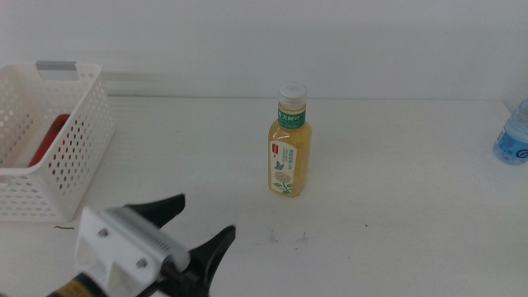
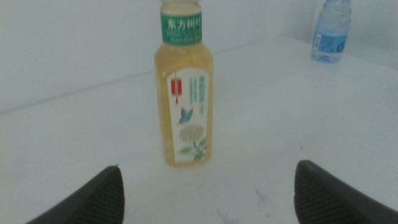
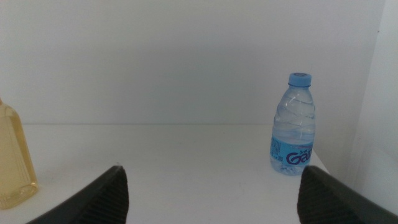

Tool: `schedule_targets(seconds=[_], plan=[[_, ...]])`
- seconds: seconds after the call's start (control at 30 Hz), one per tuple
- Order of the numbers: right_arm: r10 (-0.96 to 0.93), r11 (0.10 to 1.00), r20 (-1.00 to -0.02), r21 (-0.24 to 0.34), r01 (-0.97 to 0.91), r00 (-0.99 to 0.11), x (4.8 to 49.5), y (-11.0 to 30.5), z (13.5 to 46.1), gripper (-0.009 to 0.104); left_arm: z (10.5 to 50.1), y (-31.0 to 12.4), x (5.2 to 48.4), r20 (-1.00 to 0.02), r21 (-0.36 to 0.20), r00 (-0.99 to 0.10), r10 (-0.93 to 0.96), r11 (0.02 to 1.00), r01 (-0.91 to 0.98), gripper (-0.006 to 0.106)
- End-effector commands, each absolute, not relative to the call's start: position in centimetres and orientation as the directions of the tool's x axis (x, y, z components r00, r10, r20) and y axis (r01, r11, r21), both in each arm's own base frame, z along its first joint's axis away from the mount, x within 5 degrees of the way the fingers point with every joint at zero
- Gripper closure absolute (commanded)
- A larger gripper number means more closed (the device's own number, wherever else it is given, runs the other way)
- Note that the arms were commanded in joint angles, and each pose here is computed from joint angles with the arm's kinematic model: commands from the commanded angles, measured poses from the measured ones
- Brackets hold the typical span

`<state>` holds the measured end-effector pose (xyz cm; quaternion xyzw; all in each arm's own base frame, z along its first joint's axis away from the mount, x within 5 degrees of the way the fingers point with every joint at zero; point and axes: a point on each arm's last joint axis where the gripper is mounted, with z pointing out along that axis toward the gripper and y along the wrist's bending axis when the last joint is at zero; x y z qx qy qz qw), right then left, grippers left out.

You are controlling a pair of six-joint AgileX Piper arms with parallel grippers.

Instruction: Use arms to grab the bottles and put them into the dustbin to the left of the table.

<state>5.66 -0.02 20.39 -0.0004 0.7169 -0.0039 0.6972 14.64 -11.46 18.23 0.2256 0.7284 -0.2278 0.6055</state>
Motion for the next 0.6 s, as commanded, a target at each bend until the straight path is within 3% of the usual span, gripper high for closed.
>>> schedule_targets(seconds=[0.0,0.27,0.4,0.57], plan=[[-0.013,1.000,-1.000,-0.013,0.009,-0.019,5.6,0.0,20.4,0.003,18.6,-12.0,15.4,-0.985,-0.063,-0.164,0.045,0.799,0.598,0.007],[-0.013,1.000,-1.000,-0.013,0.009,-0.019,5.6,0.0,20.4,0.003,18.2,-15.2,19.3,-0.986,-0.065,-0.162,0.044,0.793,0.606,0.007],[-0.013,1.000,-1.000,-0.013,0.009,-0.019,5.6,0.0,20.4,0.003,17.0,-16.8,21.5,-0.978,-0.113,-0.207,0.015,0.798,0.592,0.007],[-0.013,1.000,-1.000,-0.013,0.009,-0.019,5.6,0.0,20.4,0.003,15.4,-18.9,24.2,-0.978,-0.119,-0.209,0.007,0.802,0.585,0.007]])
